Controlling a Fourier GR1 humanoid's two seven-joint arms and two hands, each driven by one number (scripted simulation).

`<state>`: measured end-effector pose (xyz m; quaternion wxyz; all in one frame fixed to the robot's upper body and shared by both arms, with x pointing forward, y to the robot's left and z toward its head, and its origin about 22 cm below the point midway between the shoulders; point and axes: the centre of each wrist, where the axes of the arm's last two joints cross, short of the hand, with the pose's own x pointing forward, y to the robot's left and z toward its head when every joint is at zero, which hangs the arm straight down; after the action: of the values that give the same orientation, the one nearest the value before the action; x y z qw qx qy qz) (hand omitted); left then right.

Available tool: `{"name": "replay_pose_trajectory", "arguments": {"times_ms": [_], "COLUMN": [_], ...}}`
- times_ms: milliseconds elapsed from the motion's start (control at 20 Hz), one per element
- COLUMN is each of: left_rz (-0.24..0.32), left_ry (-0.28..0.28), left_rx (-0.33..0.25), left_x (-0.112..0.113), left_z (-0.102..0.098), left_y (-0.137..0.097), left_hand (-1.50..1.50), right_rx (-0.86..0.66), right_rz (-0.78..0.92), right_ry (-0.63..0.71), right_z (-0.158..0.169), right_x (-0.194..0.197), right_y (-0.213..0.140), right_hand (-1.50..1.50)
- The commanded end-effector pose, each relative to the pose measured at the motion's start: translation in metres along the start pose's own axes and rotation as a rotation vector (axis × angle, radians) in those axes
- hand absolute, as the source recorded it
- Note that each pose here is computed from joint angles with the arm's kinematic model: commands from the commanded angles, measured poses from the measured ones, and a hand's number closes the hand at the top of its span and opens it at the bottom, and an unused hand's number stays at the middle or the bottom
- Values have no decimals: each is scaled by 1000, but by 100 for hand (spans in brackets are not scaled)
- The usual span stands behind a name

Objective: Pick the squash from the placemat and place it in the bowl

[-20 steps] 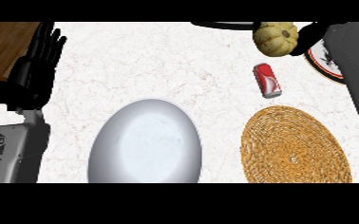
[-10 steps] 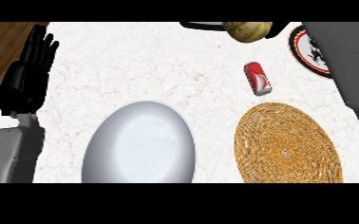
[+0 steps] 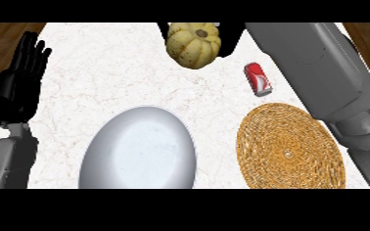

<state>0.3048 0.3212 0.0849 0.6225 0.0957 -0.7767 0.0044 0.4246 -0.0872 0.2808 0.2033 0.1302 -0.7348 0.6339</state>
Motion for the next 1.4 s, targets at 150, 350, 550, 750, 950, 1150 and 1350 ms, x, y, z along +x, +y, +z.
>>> {"name": "replay_pose_trajectory", "arguments": {"times_ms": [150, 350, 550, 750, 950, 1150, 1350], "left_rz": [-4, -7, -7, -2, -7, 5, -3], "left_ry": [11, 14, -10, -4, -8, 4, -5], "left_rx": [17, 42, 44, 23, 24, -6, 5], "left_x": [-2, -7, -1, 17, -2, -7, -4], "left_z": [10, 5, 9, 5, 4, 12, 5], "left_y": [3, 8, 11, 14, 4, 7, 12], "left_hand": [0, 0, 0, 0, 0, 0, 0], "right_rx": [260, 253, 257, 295, 263, 254, 179], "right_rz": [-105, -88, -59, 54, -72, -244, -428], "right_ry": [-139, -137, -91, -17, 127, 143, 91], "right_z": [-52, -77, -62, -85, -74, -64, -61], "right_x": [29, 52, 44, 53, 37, 21, 11], "right_y": [43, 97, 136, 180, 209, 242, 238], "right_hand": [150, 150, 150, 150, -150, -150, -150]}}
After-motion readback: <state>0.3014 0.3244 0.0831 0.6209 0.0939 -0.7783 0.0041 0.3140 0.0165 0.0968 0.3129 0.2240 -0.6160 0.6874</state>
